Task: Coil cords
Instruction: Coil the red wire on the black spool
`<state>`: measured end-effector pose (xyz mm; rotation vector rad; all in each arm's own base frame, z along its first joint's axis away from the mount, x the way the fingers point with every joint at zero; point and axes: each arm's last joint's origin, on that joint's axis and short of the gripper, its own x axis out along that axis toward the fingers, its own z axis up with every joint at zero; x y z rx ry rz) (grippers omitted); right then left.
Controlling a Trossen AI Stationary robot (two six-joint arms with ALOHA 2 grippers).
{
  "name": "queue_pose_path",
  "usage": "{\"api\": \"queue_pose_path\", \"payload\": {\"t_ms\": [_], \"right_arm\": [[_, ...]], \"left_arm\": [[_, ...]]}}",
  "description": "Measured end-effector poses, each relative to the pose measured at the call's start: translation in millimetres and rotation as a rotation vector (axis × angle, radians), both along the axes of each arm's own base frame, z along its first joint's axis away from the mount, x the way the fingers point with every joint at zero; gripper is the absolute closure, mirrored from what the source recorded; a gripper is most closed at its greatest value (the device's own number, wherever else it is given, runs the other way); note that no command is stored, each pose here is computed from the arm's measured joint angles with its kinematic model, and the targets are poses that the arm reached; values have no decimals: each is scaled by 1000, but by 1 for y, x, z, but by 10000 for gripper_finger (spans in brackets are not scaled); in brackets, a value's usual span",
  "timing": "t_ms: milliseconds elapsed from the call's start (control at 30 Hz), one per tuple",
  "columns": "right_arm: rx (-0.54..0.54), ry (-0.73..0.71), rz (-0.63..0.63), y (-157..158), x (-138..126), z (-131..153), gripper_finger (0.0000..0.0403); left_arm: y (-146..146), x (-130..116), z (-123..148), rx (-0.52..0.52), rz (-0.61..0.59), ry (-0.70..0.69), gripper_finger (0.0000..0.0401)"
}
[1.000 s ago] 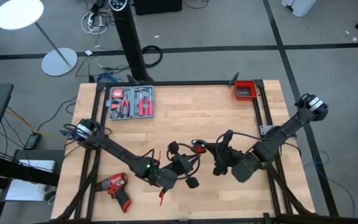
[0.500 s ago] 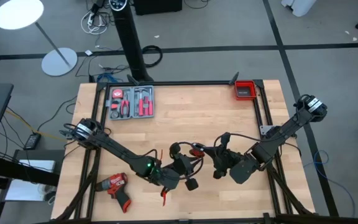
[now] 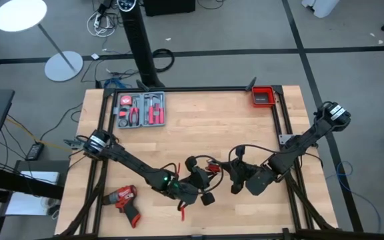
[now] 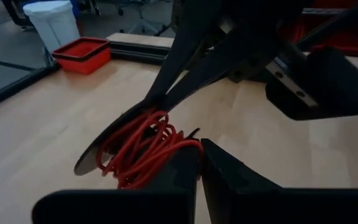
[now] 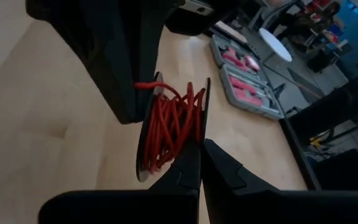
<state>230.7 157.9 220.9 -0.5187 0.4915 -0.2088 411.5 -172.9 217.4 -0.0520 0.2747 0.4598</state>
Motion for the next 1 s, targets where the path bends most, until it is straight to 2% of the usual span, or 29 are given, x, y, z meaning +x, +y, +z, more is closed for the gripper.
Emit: {"api": "queue_pose_path", "payload": {"t_ms": [233, 600, 1000], "right_arm": [[11, 29, 8, -4, -6, -17, 402], [106, 95, 39, -10, -14, -40, 403], [170, 115, 27, -13, -17, -46, 402]], "left_arm": [[5, 8, -21, -52, 11, 16, 377], [14, 23, -53, -117, -25, 39, 377], [17, 28, -64, -125, -65, 52, 377]]}}
